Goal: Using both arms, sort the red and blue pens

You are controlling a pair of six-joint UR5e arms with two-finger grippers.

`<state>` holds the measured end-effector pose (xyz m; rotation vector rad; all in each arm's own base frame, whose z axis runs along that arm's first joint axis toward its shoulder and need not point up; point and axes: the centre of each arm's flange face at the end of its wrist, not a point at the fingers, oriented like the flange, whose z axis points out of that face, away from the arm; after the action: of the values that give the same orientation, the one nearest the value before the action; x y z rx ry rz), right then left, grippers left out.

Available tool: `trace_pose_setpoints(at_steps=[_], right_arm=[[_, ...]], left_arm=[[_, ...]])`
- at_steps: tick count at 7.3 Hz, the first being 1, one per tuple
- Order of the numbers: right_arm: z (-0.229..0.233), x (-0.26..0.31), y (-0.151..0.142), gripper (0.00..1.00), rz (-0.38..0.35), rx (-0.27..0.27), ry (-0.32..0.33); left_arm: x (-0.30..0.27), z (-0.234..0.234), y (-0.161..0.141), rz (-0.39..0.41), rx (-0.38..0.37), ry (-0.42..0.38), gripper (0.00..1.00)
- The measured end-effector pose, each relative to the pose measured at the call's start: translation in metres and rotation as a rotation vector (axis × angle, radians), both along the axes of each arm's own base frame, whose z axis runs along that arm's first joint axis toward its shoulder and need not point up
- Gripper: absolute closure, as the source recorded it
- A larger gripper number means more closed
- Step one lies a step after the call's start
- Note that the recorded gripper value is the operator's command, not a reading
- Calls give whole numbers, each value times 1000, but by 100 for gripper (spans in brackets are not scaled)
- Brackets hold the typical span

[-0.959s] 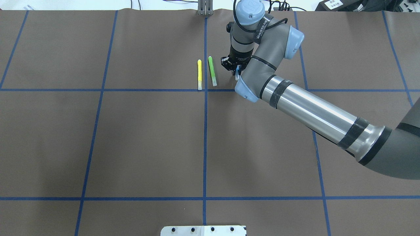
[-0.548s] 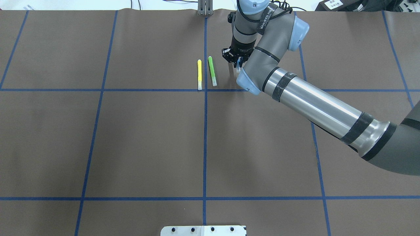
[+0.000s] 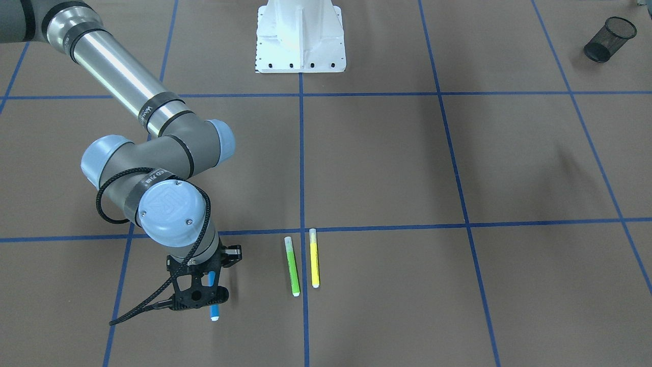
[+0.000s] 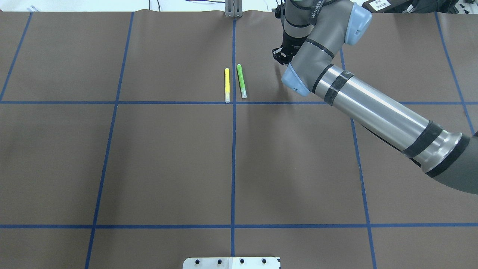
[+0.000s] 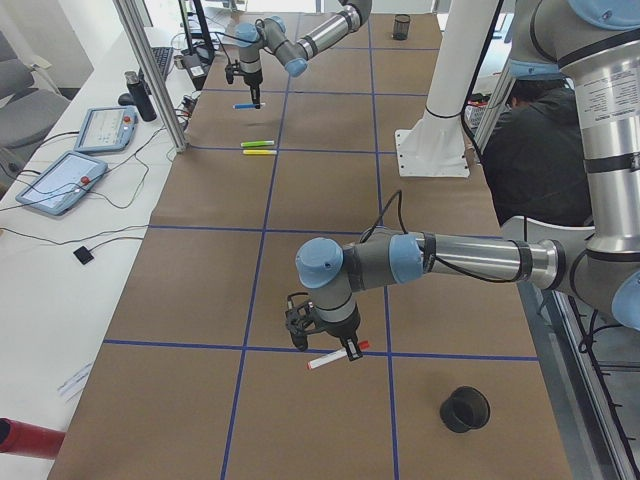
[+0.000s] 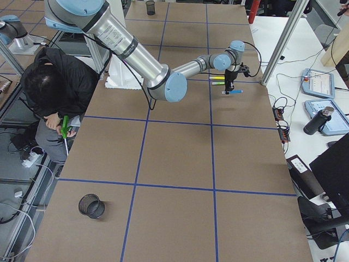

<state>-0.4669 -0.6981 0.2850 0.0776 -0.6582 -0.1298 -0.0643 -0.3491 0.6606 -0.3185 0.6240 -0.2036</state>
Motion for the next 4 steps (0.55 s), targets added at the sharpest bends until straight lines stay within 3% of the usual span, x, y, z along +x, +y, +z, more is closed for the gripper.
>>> trace_pose_setpoints(at_steps=[2,4], right_arm=[[3,31,2,100,-17,-3,45],[4,57,18,100,-12,-6,59]], left_arm=[[-6,28,44,64,-42,6,100],[-8,36,76,87,-177,19,100]])
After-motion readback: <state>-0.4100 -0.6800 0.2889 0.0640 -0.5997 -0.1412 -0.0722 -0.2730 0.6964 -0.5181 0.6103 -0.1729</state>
